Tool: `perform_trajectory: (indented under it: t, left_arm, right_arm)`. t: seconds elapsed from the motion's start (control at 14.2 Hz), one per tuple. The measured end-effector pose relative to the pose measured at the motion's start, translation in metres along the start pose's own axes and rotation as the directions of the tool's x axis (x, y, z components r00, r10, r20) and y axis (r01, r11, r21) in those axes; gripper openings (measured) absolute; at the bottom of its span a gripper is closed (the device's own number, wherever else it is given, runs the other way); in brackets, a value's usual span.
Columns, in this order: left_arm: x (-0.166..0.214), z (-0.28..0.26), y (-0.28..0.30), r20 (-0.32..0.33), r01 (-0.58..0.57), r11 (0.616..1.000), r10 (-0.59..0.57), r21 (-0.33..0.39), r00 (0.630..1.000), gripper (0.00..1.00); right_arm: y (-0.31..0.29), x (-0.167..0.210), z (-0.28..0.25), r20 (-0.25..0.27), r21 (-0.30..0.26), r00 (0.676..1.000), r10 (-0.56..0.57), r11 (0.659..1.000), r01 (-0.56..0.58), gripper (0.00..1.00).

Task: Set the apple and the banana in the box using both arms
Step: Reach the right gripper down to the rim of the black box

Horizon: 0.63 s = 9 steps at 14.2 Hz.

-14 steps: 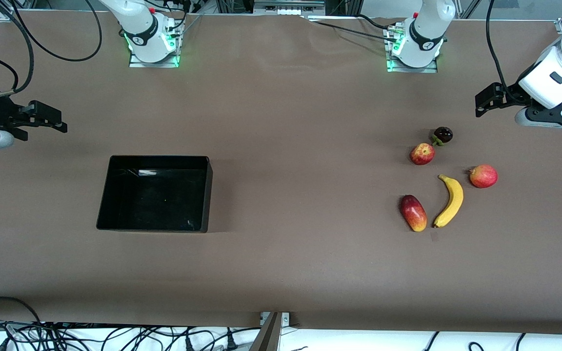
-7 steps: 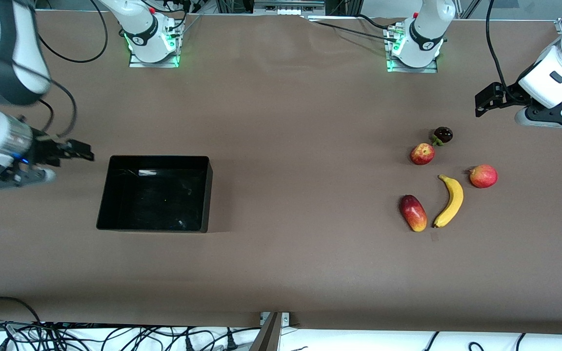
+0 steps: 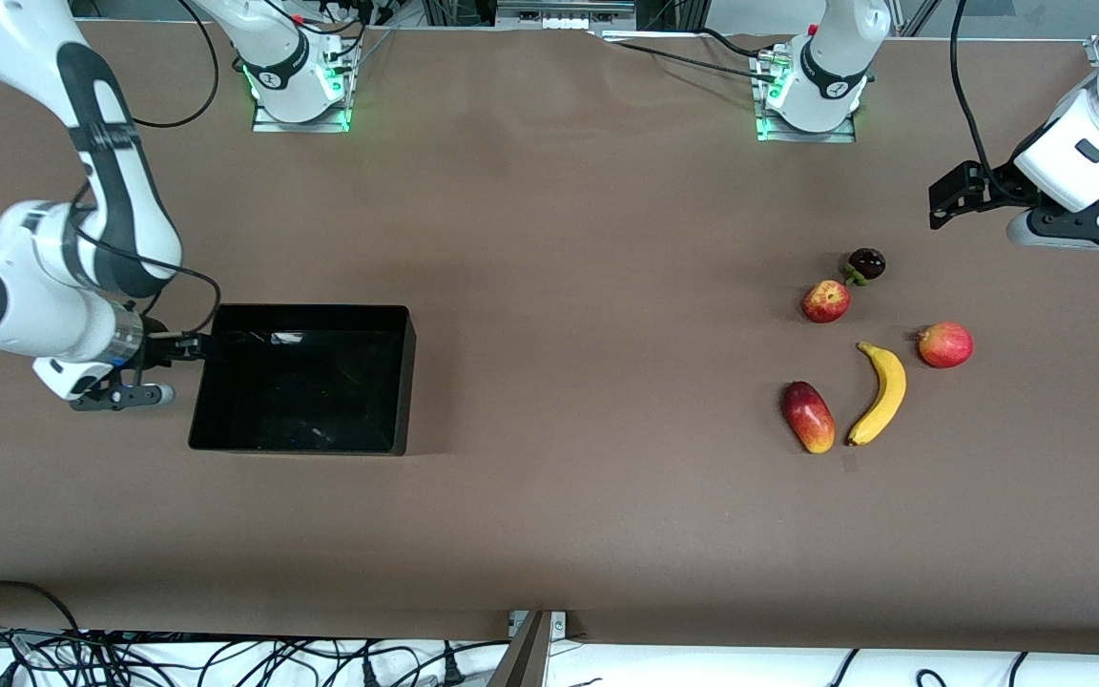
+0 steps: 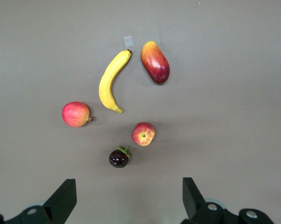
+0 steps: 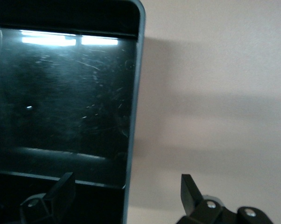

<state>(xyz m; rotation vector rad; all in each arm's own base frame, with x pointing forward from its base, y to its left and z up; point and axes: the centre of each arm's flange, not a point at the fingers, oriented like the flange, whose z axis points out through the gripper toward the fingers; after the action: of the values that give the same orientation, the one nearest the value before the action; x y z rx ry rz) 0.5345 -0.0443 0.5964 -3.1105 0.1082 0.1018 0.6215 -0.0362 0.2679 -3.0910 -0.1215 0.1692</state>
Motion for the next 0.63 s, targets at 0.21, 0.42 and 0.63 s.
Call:
perform_trajectory:
  t: [0.21,0.42,0.63]
  left_arm:
    - [0.000,0.000,0.000,0.000,0.000,1.000,0.000,0.000,1.000,1.00]
    - [0.000,0.000,0.000,0.000,0.000,1.000,0.000,0.000,1.000,1.00]
    - [0.000,0.000,0.000,0.000,0.000,1.000,0.000,0.000,1.000,1.00]
  right_arm:
    - [0.001,-0.004,0.028,0.017,-0.002,0.999,0.028,1.000,-0.028,0.96]
    - [0.001,-0.009,0.037,0.034,0.000,0.999,0.035,0.999,-0.035,0.74]
    - [0.001,-0.011,0.041,0.043,0.001,0.998,0.039,0.999,-0.039,0.44]
